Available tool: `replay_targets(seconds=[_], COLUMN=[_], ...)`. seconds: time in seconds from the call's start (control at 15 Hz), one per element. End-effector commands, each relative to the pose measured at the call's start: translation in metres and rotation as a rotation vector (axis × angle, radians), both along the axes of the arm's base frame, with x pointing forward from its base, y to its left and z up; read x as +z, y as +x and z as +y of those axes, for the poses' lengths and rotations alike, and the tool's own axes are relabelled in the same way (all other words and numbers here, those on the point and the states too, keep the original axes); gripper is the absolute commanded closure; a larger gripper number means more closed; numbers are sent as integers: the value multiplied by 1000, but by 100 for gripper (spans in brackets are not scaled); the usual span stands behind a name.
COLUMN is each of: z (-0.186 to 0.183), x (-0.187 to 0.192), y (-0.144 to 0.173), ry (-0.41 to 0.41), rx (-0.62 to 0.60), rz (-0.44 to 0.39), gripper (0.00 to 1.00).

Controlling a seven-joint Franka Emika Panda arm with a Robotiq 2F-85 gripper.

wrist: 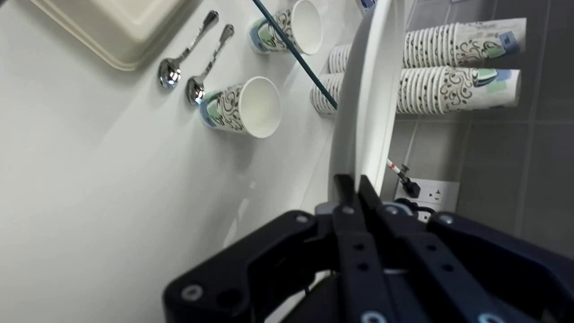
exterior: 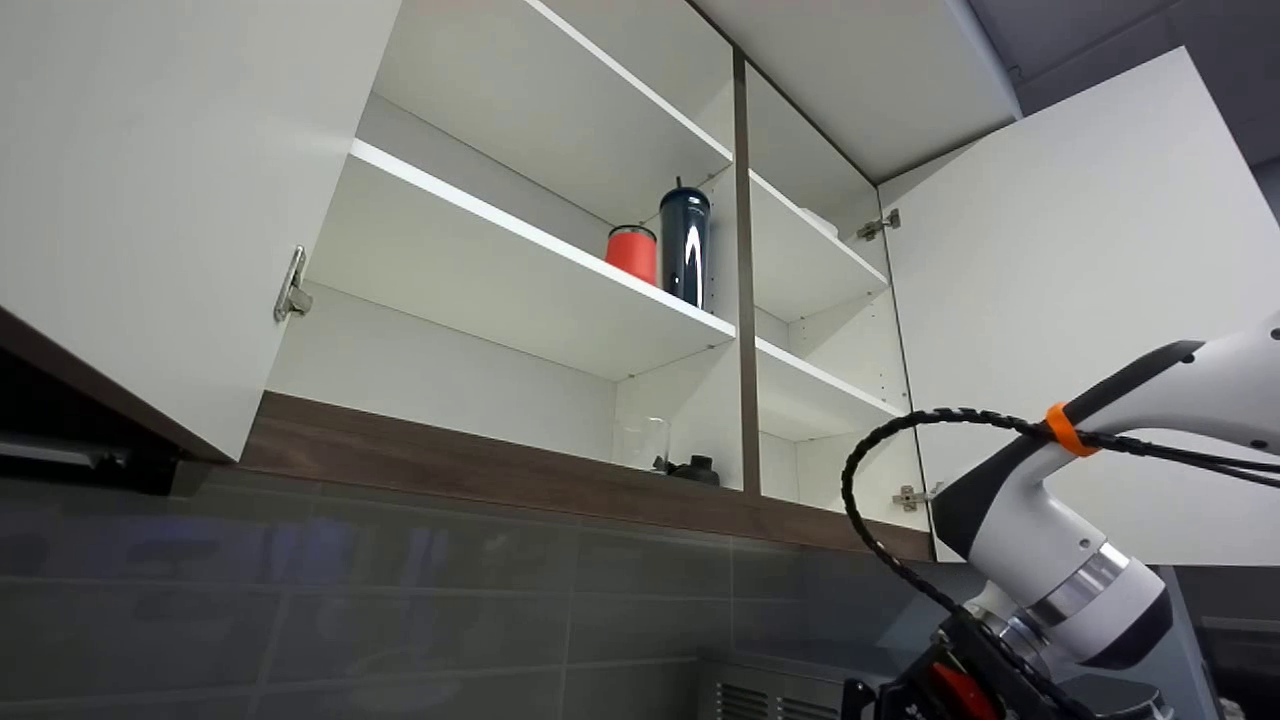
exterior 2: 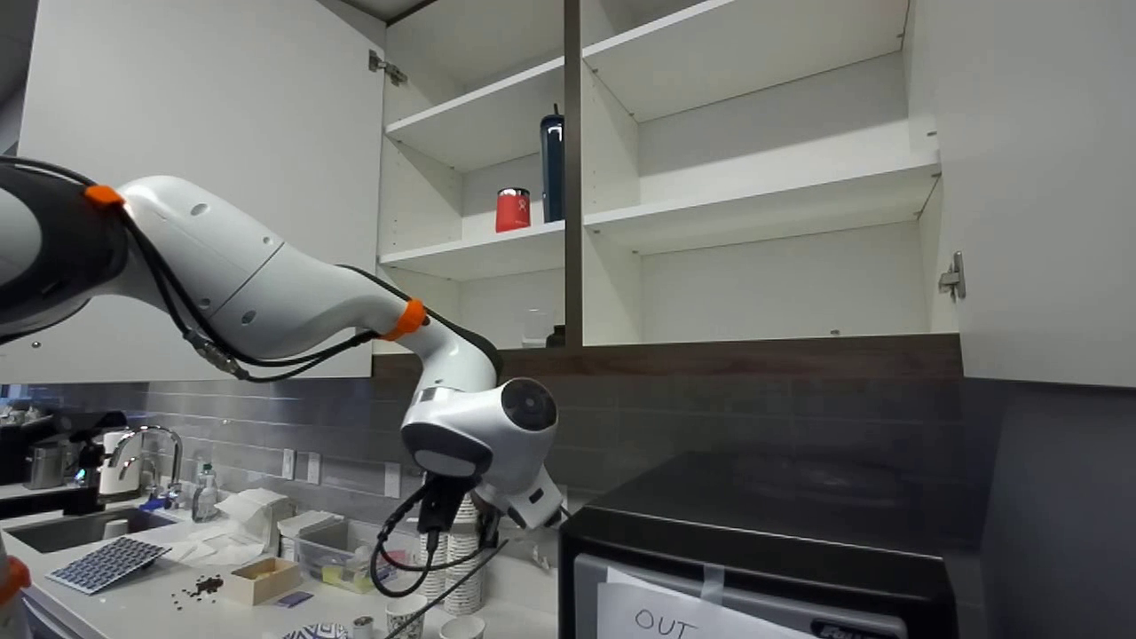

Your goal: Remove the white plates from the cabinet on the left and put them on the counter.

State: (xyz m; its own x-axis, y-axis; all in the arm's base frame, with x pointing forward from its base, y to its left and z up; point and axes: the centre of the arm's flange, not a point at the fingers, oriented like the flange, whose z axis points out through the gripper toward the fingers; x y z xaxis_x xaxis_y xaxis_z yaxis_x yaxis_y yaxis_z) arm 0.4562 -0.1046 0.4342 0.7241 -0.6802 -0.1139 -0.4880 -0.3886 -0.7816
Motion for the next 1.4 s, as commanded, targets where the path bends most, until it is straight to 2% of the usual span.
replay_targets(seconds=[0.0,0.27,0.33,0.47,0.73,1.07,1.33], z=[-1,-2,-2,2,7,4,0], x=[-4,-10,-9,-21,-47,-72,-88], y=[-1,-4,-4,0,-2,-14,-19], ry=[2,6,6,-48,-204,-261,-352], rx=[-17,-31,-31,-39,-37,-94,-154], rz=[-29,-57,-58,-65,-150,-207,-211], gripper=[96,96,99,99,99,99,99])
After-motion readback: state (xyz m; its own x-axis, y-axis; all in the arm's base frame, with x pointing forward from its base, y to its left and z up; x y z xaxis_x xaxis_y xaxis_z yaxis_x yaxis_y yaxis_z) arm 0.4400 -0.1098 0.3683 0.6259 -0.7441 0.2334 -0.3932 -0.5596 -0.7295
